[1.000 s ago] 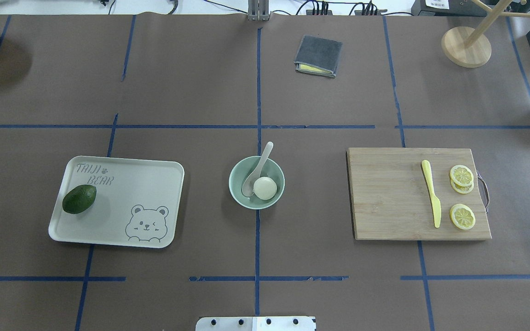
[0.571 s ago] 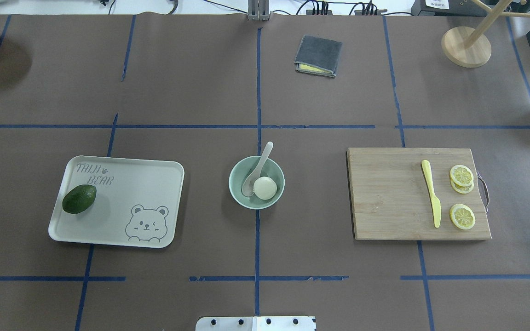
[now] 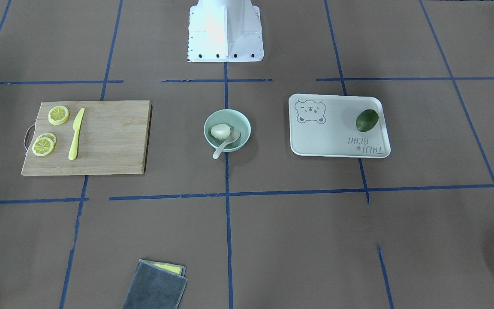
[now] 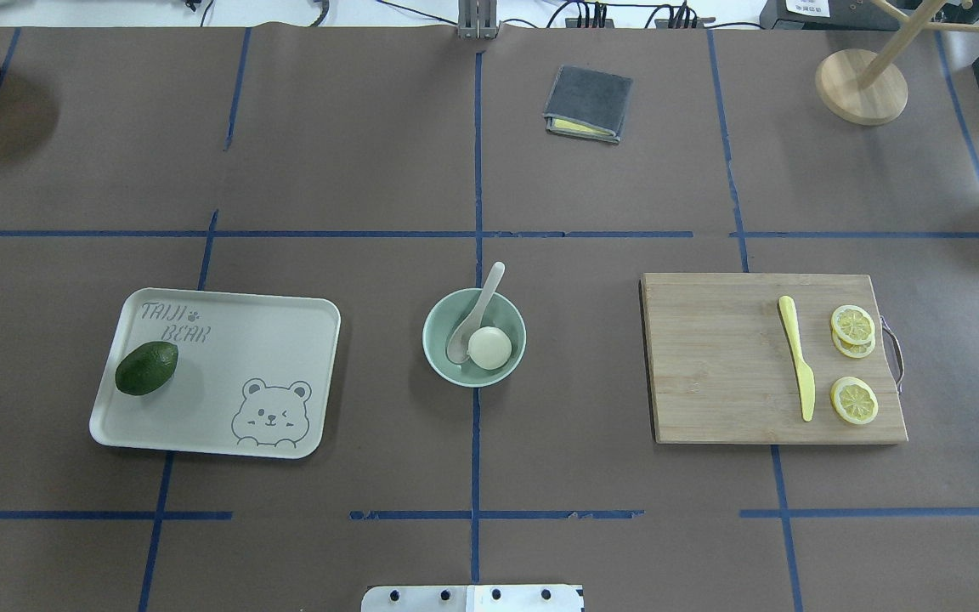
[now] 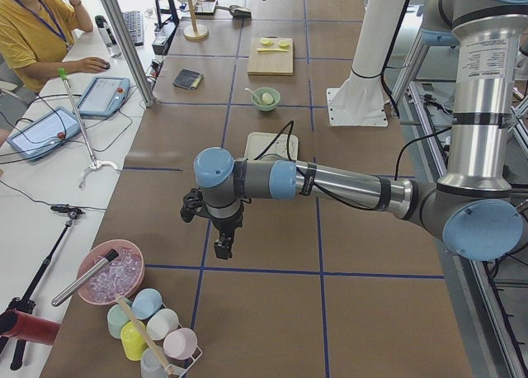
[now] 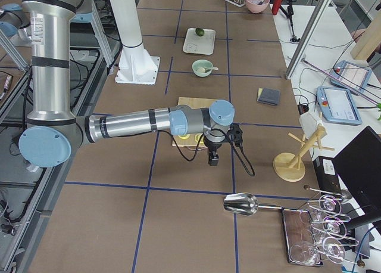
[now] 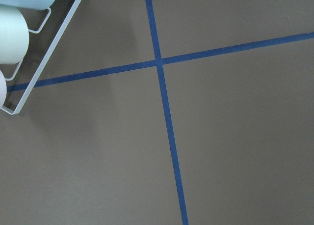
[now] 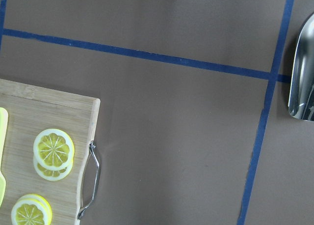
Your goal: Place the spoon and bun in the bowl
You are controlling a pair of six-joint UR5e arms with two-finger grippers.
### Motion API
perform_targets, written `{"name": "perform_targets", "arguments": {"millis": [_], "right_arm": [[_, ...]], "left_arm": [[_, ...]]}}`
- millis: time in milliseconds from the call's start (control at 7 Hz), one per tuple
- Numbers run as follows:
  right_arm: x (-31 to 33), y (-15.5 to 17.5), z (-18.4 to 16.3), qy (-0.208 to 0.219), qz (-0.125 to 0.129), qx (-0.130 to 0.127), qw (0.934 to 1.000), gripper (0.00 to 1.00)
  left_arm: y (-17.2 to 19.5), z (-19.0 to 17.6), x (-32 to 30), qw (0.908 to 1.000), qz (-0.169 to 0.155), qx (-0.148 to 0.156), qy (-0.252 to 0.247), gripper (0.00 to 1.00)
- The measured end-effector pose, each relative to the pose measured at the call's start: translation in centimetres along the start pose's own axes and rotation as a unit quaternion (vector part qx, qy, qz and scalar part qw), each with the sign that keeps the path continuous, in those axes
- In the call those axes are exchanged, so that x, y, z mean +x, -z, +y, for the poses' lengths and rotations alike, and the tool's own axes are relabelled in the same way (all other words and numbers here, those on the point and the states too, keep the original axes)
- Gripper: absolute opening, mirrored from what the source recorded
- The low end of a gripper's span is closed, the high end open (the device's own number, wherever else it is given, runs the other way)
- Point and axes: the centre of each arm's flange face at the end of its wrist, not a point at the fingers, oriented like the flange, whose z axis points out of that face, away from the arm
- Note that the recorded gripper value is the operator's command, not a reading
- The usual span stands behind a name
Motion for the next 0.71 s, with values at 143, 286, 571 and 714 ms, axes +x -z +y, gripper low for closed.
{"name": "perform_targets", "arguments": {"millis": [143,286,571,714], "right_arm": [[0.0,0.1,0.1,-0.001,0.0,0.001,1.0,1.0],[0.2,0.0,0.2,0.0,0.003,0.001,1.0,1.0],[0.1,0.2,-0.2,0.001,0.007,0.004,1.0,1.0],[-0.1,0.4,-0.4,0.003,0.007,0.006,1.0,1.0]], "left_arm": [[0.2,-0.2,0.2,1.0,0.003,0.002,-0.001,1.0],[0.4,-0.4,0.5,1.0,0.004,0.005,-0.004,1.0],[1.1,-1.5,1.1,0.9998,0.004,0.014,-0.012,1.0],[1.5,-2.1,1.3,0.9997,0.003,0.018,-0.016,1.0]]}}
